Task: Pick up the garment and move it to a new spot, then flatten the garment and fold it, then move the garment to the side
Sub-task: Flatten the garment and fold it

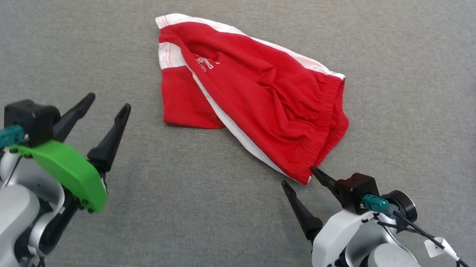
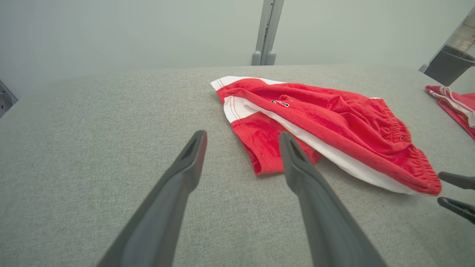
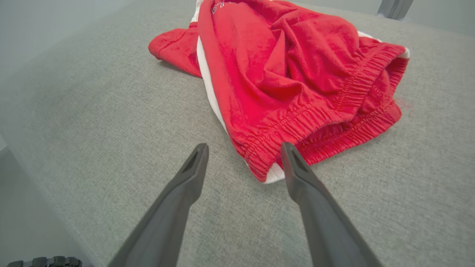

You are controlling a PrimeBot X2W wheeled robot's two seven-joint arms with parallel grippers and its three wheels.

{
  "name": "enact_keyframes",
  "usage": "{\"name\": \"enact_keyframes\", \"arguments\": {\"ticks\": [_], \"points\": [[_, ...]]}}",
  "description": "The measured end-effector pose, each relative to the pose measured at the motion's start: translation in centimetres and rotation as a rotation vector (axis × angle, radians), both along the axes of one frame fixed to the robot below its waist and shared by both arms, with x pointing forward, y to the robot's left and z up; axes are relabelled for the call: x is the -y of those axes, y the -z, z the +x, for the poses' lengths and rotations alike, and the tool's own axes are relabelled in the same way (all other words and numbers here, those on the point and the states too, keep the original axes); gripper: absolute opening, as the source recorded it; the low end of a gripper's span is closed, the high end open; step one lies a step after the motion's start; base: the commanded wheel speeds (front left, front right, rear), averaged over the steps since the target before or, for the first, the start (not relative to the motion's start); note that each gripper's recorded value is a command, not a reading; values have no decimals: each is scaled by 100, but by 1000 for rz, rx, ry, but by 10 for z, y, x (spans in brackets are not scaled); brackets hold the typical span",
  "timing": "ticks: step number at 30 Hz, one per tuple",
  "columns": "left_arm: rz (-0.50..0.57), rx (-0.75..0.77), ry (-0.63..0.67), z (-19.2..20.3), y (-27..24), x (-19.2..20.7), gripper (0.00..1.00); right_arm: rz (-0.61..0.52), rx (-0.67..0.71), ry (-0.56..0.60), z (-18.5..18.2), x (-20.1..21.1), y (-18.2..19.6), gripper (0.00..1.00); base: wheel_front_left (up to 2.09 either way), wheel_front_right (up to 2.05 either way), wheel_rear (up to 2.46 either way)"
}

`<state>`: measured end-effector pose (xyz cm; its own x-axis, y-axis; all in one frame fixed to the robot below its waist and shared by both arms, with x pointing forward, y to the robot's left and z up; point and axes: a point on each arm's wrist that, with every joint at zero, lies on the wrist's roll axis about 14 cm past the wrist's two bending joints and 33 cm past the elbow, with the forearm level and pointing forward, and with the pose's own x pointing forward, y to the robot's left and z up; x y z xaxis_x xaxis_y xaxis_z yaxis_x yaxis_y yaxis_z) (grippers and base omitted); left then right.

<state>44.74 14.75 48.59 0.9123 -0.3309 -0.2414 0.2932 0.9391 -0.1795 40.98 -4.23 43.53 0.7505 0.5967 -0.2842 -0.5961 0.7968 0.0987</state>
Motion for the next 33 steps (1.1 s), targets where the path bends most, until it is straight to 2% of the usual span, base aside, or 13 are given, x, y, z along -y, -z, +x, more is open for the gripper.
{"name": "enact_keyframes", "arguments": {"ticks": [7,13,23,33], "points": [[-41,37,-120,-39,-10,-20,100,-35,-47,-57,10,-17,20,100,0,0,0],[-48,61,-182,-58,-19,-32,100,-24,-28,-74,17,-26,20,100,0,0,0],[-77,45,-181,-68,-15,-24,100,-33,-4,-5,17,3,13,100,0,0,0],[-79,27,-173,-69,-11,-21,100,-12,-67,-23,0,-9,25,100,0,0,0]]}}
